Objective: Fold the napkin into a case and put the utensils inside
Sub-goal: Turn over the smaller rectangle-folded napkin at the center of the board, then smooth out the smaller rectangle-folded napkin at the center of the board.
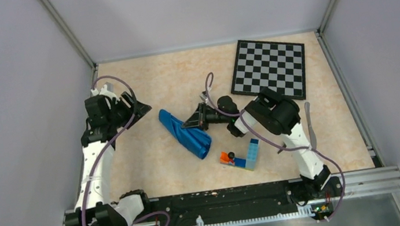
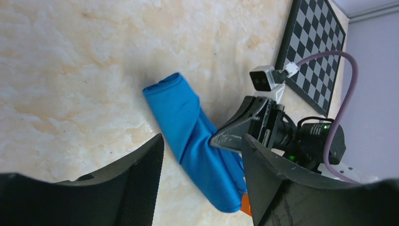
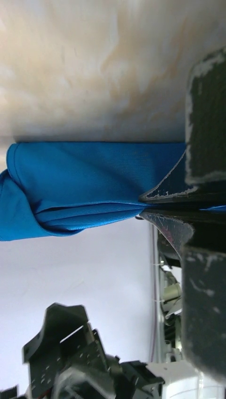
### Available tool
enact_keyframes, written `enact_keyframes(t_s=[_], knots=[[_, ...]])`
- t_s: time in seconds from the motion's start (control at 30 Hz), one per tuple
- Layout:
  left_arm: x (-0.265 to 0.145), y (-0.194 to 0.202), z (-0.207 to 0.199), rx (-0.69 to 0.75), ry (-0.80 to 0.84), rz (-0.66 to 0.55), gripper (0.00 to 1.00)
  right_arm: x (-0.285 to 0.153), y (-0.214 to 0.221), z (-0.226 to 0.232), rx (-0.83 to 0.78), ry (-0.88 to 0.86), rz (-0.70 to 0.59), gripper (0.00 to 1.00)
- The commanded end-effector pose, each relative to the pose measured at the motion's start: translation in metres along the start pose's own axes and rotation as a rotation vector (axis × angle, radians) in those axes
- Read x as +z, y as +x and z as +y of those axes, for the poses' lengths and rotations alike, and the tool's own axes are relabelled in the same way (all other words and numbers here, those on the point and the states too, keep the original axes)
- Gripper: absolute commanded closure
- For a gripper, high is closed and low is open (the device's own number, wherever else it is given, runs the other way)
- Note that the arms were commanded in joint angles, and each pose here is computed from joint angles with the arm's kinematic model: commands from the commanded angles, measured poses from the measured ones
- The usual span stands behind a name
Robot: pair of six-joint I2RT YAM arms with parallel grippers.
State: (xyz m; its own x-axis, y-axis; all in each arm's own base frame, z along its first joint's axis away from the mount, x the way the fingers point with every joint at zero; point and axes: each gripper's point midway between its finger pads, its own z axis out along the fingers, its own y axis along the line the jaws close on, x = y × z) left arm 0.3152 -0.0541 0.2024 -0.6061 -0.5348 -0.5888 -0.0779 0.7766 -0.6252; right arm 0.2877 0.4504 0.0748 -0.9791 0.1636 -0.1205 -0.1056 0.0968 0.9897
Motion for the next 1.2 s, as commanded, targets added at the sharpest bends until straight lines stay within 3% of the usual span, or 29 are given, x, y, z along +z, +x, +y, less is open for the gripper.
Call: enact_keyframes(t_s=[0.0, 0.2, 0.3, 0.43, 0.73, 0.83, 0.9, 1.07, 1.17], knots=[[0.006, 0.002, -0.013, 0.008, 0.082, 0.018, 0.34, -0.019, -0.020, 0.007, -0.060, -0.066, -0.042, 0.91], [0.031, 0.040, -0.022, 0.006, 0.126, 0.171, 0.32, -0.060, -0.046, -0.037, -0.179, 0.200, 0.003, 0.48], [0.047, 0.079, -0.038, 0.013, 0.167, 0.255, 0.33, -0.081, -0.049, -0.036, -0.348, 0.336, 0.066, 0.43], [0.060, 0.107, -0.030, -0.033, 0.159, 0.269, 0.35, -0.094, -0.039, -0.025, -0.551, 0.454, 0.124, 0.38], [0.062, 0.131, -0.018, -0.064, 0.139, 0.292, 0.36, -0.095, 0.001, -0.046, -0.709, 0.676, 0.244, 0.34], [0.061, 0.131, -0.017, -0.058, 0.130, 0.290, 0.36, -0.101, -0.005, -0.060, -0.710, 0.764, 0.229, 0.45], [0.060, 0.128, -0.018, -0.052, 0.131, 0.280, 0.36, -0.103, -0.011, -0.062, -0.725, 0.799, 0.223, 0.58], [0.065, 0.120, -0.027, -0.037, 0.160, 0.278, 0.36, -0.084, -0.014, -0.050, -0.711, 0.683, 0.246, 0.90], [0.078, 0.108, -0.041, -0.036, 0.205, 0.275, 0.37, -0.068, -0.012, -0.044, -0.691, 0.609, 0.272, 0.96]])
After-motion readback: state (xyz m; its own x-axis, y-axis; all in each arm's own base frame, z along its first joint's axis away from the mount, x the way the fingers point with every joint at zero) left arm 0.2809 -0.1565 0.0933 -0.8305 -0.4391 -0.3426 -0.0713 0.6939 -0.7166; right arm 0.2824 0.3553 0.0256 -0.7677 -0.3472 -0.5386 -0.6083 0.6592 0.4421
